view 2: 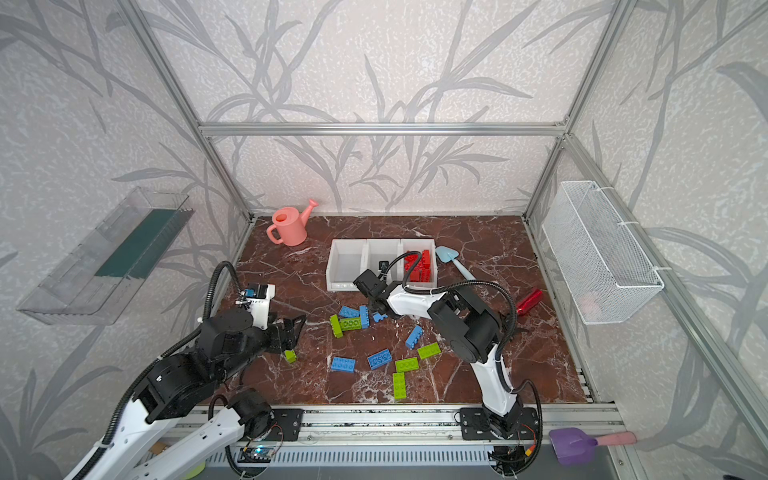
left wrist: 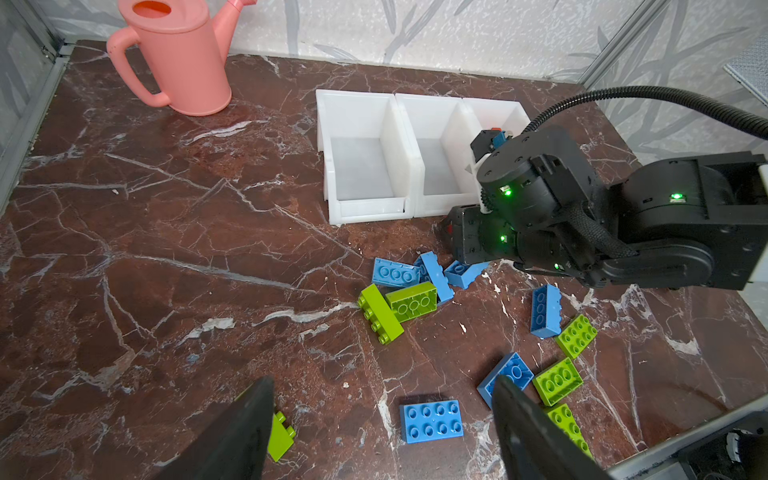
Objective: Sort the legos into containers by color
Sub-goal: 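Grasp the red brick at the bin front with the right gripper and lift it, then carry the red brick over the compartment nearest the trowel and release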
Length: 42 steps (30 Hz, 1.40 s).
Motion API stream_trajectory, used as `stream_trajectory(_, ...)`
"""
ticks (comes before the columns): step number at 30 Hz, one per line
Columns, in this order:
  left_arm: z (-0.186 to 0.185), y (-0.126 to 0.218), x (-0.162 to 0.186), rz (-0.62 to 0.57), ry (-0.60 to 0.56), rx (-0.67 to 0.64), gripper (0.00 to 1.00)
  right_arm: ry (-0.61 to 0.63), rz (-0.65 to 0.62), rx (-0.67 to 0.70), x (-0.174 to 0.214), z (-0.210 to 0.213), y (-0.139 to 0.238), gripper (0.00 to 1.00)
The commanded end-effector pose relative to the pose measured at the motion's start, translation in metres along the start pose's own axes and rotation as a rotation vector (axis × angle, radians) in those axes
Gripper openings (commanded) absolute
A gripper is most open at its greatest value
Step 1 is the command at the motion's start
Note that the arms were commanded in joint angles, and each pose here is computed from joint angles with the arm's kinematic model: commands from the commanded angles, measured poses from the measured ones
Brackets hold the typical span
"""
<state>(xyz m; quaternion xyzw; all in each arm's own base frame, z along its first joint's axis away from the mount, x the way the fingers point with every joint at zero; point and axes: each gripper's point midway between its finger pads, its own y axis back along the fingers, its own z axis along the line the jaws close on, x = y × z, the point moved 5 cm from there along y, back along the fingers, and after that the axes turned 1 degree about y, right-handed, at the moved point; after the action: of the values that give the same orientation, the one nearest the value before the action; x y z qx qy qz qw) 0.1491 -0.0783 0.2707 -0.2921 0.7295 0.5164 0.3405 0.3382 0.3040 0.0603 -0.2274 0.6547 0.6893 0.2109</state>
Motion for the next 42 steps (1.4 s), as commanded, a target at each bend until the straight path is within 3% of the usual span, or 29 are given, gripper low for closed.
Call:
stream_trajectory(1, 0.002, -0.005, 0.003, 0.015, -0.015, -0.016, 0.82, 0.029, 0.037, 0.009, 0.008, -0.01, 0.008, 0.43)
stream_trajectory(4, 0.002, -0.007, 0.004, 0.024, -0.017, -0.023, 0.82, 0.048, 0.039, -0.008, 0.009, -0.011, 0.013, 0.32)
stream_trajectory(7, 0.003, -0.009, 0.004, 0.029, -0.019, -0.033, 0.82, 0.081, 0.05, -0.017, 0.009, -0.013, 0.019, 0.27)
stream_trajectory(16, 0.003, -0.013, 0.005, 0.046, -0.02, -0.056, 0.82, 0.151, 0.061, -0.059, 0.007, -0.019, 0.043, 0.23)
stream_trajectory(22, 0.004, -0.014, 0.006, 0.052, -0.017, -0.064, 0.82, 0.292, 0.06, -0.18, 0.003, -0.015, 0.073, 0.21)
stream_trajectory(25, 0.005, -0.014, 0.006, 0.049, -0.014, -0.067, 0.82, 0.3, 0.021, -0.217, -0.007, -0.017, 0.089, 0.21)
stream_trajectory(33, 0.005, -0.016, 0.007, 0.057, -0.018, -0.068, 0.82, 0.238, -0.065, -0.289, -0.064, -0.041, 0.122, 0.21)
stream_trajectory(42, 0.005, -0.02, 0.01, 0.083, -0.018, -0.086, 0.82, 0.066, -0.034, -0.335, -0.122, -0.084, 0.086, 0.21)
